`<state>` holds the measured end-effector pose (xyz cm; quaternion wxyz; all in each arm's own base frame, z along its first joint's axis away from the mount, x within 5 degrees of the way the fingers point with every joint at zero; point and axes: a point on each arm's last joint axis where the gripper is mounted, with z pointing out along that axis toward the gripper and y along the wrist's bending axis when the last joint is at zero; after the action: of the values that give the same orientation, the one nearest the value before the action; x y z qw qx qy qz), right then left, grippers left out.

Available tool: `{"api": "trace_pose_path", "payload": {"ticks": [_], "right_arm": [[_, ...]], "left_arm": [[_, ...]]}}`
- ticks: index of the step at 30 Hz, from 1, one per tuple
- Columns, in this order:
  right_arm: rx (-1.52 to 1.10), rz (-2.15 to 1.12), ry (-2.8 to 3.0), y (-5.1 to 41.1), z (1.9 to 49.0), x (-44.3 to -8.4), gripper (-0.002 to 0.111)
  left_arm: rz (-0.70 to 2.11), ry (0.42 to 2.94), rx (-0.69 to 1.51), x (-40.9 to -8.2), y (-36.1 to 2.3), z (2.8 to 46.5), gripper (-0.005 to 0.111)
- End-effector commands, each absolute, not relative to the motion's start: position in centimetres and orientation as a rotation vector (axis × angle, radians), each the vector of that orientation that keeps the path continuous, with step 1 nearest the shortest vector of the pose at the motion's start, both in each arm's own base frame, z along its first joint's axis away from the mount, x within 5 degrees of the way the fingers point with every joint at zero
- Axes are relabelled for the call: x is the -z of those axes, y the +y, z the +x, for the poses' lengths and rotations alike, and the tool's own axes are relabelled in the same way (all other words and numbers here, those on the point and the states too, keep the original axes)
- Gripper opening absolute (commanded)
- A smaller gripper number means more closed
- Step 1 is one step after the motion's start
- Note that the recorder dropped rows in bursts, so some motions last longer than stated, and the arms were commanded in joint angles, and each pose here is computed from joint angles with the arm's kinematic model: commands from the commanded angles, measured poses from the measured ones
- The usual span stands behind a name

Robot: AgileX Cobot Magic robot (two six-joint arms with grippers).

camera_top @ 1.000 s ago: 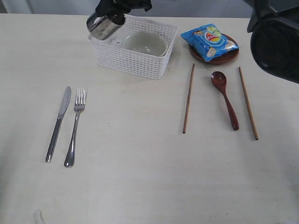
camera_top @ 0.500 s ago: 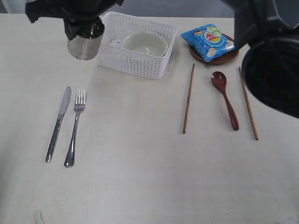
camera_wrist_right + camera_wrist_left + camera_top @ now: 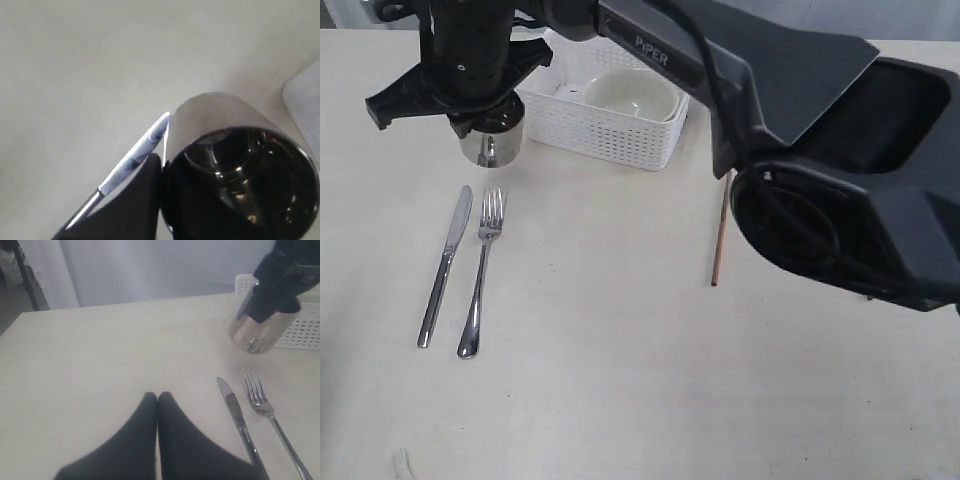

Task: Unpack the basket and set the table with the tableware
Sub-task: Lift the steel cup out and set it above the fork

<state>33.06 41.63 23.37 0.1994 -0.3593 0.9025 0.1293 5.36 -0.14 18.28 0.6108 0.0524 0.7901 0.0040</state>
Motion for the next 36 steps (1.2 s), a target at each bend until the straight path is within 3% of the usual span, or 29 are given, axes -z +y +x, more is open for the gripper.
{"api": "trace_pose_path", "payload": {"ticks": [1, 15, 36], "right_arm": [[-0.404, -0.964, 2.439, 42.5, 34.0, -24.0, 0.0], [-0.354, -0.958, 2.438, 43.2, 35.4, -20.2, 0.0], [-0.322, -0.967, 2.454, 43.2, 35.7, -18.7, 0.0]], "left_arm": [[0.127, 1.823, -0.007, -18.2, -0.2, 5.4, 0.0], [0.127, 1.823, -0.007, -18.2, -0.2, 5.4, 0.0], [0.127, 1.823, -0.007, -18.2, -0.2, 5.4, 0.0]]}}
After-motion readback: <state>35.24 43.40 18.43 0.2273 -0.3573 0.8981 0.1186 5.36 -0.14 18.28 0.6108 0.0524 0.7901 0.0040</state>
